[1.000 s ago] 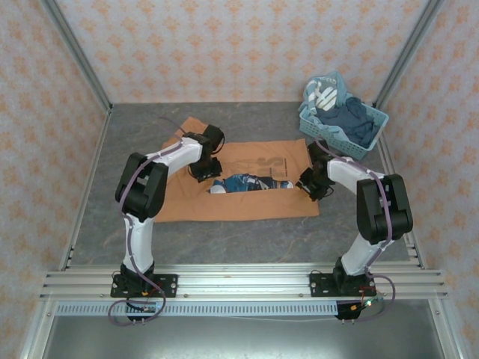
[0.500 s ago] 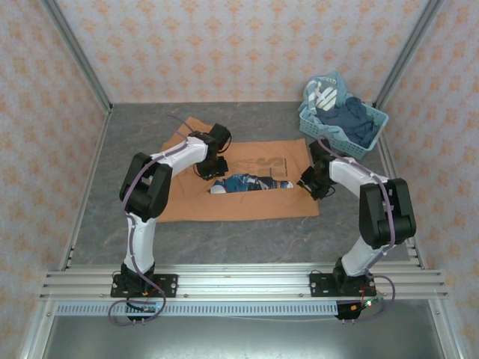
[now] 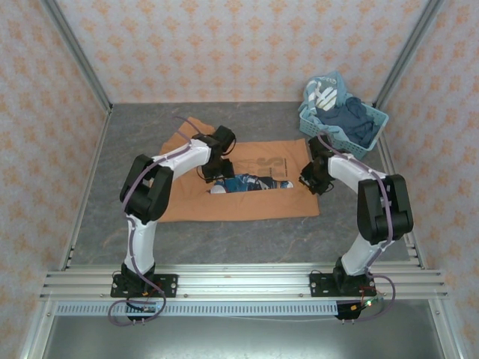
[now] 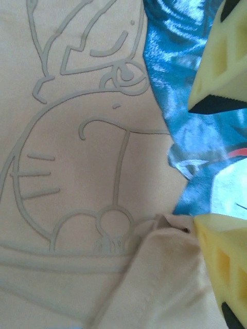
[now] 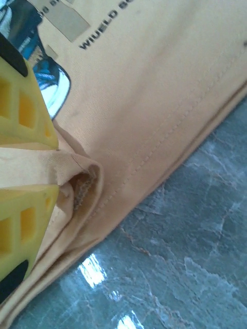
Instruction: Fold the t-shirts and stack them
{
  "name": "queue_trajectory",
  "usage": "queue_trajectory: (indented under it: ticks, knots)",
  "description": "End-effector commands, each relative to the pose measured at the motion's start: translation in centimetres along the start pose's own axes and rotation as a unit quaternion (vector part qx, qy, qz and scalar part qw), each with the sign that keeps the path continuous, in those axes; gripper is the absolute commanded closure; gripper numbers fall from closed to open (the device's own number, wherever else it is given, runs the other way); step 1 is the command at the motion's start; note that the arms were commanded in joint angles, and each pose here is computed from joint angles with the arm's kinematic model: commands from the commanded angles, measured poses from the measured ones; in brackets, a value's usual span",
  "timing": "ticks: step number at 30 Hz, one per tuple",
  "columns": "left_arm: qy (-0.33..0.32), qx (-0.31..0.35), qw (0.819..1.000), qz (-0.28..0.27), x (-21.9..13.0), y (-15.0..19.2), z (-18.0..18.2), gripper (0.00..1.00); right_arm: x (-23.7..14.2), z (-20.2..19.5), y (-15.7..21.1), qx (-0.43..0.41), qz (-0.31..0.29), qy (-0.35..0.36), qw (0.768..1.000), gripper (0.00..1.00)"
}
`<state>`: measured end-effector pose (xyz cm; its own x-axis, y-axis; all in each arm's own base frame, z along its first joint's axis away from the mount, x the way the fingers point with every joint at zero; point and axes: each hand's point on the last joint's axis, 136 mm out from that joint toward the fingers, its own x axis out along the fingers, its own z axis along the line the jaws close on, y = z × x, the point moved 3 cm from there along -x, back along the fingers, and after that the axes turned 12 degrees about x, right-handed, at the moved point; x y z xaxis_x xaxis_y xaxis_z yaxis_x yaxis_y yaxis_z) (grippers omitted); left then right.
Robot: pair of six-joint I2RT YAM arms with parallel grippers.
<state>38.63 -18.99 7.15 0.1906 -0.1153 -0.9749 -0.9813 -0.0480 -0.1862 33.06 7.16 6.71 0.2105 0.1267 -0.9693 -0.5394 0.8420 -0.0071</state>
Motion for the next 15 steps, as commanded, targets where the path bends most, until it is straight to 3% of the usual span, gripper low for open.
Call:
queue_trajectory:
  ticks: [1,6,11,15]
  knots:
    - [-0.001,-0.007,0.998,-0.067,-5.8,-0.9,0.5,0.43,0.3,-0.4,-1.5,0.023,-0.028,0.021,0.999,0.77]
    - [-0.008,-0.05,0.997,-0.065,-7.9,1.4,3.4,0.45,0.3,-0.7,-2.9,0.036,-0.043,0.037,0.998,0.89]
    - [-0.045,-0.122,0.991,-0.02,-6.4,5.7,9.5,0.49,-0.7,-0.6,-3.1,0.034,-0.047,0.04,0.997,0.99]
    - [-0.059,-0.172,0.983,-0.007,-5.8,8.2,13.1,0.52,-1.1,-1.1,-2.9,0.035,-0.049,0.049,0.997,1.0]
